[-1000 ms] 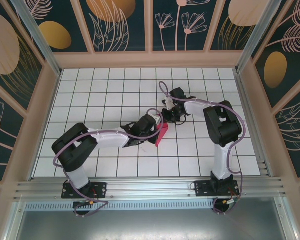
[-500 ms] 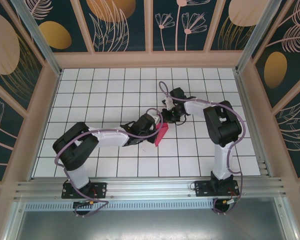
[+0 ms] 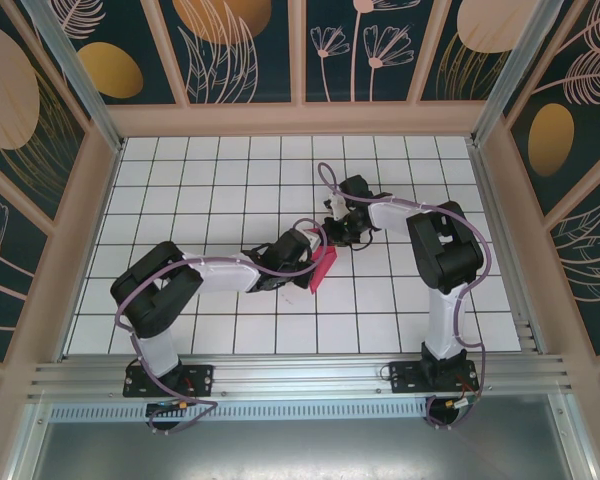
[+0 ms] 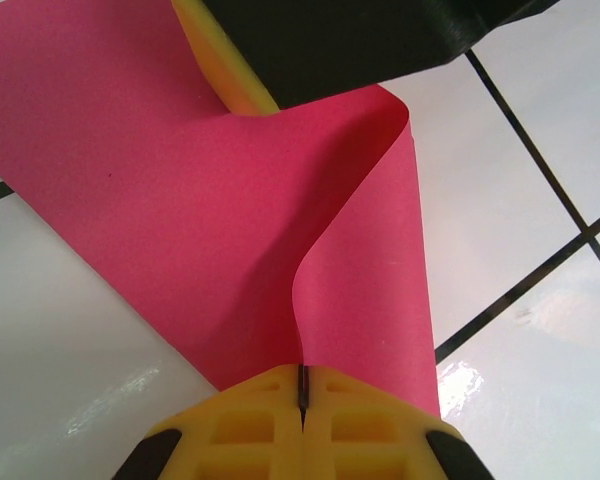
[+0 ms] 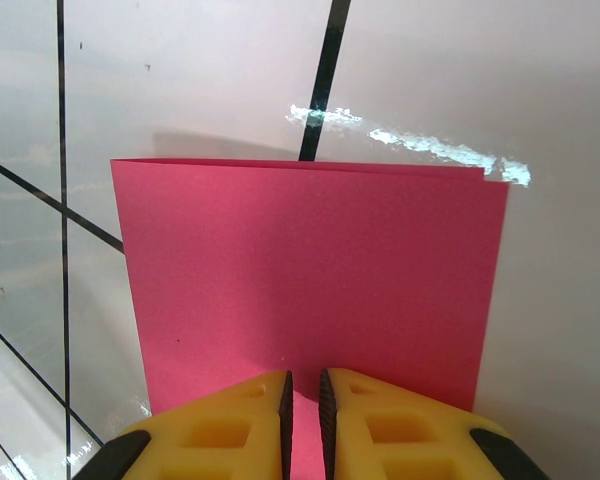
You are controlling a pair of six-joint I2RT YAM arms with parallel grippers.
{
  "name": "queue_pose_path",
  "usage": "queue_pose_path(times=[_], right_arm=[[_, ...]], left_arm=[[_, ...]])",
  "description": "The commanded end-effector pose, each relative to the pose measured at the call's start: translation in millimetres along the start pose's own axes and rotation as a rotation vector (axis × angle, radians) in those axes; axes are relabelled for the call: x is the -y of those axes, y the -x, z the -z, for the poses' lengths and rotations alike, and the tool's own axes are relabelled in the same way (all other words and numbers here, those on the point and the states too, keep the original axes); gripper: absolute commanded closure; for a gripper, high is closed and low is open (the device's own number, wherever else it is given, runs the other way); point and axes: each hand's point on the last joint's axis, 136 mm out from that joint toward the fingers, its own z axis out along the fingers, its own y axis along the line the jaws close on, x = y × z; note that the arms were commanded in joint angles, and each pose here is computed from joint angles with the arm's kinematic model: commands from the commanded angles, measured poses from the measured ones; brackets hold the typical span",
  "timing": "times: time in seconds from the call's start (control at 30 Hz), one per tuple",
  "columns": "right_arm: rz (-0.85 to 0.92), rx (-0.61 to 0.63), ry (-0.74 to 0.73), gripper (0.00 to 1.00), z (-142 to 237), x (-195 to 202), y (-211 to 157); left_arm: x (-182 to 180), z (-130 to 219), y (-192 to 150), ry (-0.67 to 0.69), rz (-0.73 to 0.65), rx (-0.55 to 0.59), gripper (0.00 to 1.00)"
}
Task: Fold a paper plane with a square sheet of paper (pick it up from the middle)
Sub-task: Third fold the triangle at the center of the table.
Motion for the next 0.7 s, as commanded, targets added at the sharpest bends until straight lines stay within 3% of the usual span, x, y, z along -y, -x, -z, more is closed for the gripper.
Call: queue_pose_path(times=[0.0,0.67], right_arm=[[-0.012,-0.054,-0.021,0.8,-9.4,4.0,-11.4],[-0.019,-0.06,-0.018,0.8,-11.7,6.5,-16.7]], left_arm=[[-6.5,-2.9,0.1,0.02,-0.012,0.0,0.97],[-5.3,-4.4,8.0,0.029,-0.056,0.005,0.93]])
